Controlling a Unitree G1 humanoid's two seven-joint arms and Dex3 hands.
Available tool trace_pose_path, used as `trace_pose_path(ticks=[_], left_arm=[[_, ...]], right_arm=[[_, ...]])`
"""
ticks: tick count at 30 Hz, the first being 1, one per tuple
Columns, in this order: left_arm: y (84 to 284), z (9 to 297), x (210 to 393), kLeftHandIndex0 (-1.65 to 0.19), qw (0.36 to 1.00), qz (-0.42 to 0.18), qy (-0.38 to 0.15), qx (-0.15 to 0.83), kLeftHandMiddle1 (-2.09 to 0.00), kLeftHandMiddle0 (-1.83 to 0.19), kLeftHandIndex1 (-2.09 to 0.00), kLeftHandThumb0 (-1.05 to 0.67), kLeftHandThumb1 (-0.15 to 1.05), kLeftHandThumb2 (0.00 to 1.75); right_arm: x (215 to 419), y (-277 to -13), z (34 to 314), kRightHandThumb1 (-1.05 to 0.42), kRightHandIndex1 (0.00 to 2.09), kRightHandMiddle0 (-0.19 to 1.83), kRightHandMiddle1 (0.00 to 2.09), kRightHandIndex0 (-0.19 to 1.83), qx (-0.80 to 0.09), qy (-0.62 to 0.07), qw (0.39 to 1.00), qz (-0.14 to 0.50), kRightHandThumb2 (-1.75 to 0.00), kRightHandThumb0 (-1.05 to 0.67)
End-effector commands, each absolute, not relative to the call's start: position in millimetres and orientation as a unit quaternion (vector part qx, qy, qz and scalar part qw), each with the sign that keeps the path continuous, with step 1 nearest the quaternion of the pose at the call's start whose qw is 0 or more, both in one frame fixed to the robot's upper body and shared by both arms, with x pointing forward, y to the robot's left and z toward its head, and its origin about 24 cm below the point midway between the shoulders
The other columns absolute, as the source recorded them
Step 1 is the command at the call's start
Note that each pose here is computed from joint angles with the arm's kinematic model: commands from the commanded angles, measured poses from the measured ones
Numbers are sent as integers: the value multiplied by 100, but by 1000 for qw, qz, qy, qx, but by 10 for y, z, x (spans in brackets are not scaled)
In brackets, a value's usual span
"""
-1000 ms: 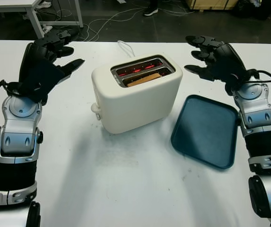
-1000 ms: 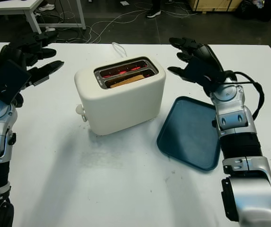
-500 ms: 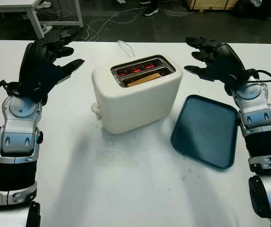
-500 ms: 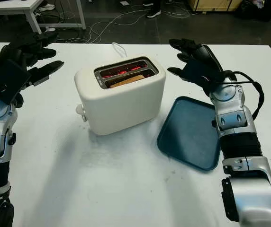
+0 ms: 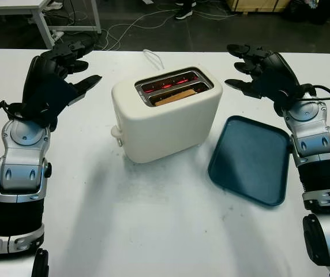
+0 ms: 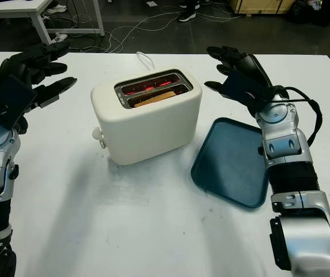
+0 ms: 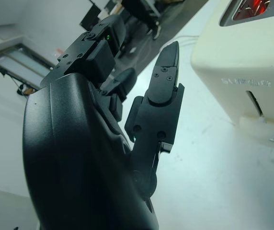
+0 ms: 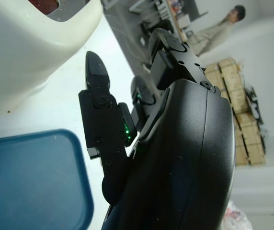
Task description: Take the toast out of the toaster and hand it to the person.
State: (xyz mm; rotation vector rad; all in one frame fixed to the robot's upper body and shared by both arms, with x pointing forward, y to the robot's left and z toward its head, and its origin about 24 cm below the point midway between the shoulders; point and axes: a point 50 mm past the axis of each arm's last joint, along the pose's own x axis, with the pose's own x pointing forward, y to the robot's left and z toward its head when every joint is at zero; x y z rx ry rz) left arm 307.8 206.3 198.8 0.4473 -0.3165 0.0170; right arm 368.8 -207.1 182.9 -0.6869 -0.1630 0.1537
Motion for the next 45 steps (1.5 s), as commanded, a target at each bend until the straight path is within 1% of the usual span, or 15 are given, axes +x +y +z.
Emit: trace_pose_path(ticks=[1,6,11,16,21,26,39,41,45], left_arm=[[2079,1952,3053,-57,965,11,-151,216,-72,-28,-3,-23,92,8],[2088,1914,3039,-57,968,14,-143,208,-70,-28,-3,-21,92,10],[2085,1879,3034,-56,970,14,-136,202,-69,-27,-2,-19,92,10],[2079,1800,3027,-54,975,12,-116,189,-67,-25,-1,-14,92,11],[2104,1727,3018,-54,976,16,-106,189,-66,-26,-1,-14,92,10],[2128,1698,3026,-53,978,24,-94,182,-65,-25,0,-14,92,11],[2133,1754,3042,-53,977,25,-104,184,-63,-27,0,-14,92,13],[2132,1769,3044,-53,976,25,-107,185,-63,-27,-1,-14,92,13],[2131,1793,3051,-55,975,27,-113,191,-63,-28,-1,-17,92,12]], right_arm=[[3679,-2053,1852,-92,1,43,0,49,-332,-89,936,74,-12,-25],[3677,-2063,1839,-92,0,41,0,48,-334,-87,936,73,-13,-20],[3683,-2052,1835,-92,0,41,0,48,-332,-90,936,73,-13,-21],[3679,-2060,1842,-92,0,41,0,48,-335,-89,935,73,-13,-20],[3673,-2070,1828,-92,0,40,0,46,-326,-86,939,72,-14,-15],[3669,-2073,1826,-92,0,40,0,45,-322,-83,940,73,-15,-14],[3671,-2076,1825,-92,1,41,1,47,-336,-88,935,72,-14,-22],[3668,-2081,1822,-92,1,42,1,47,-335,-90,935,71,-14,-17],[3673,-2098,1813,-92,1,42,1,47,-332,-92,936,72,-14,-16]])
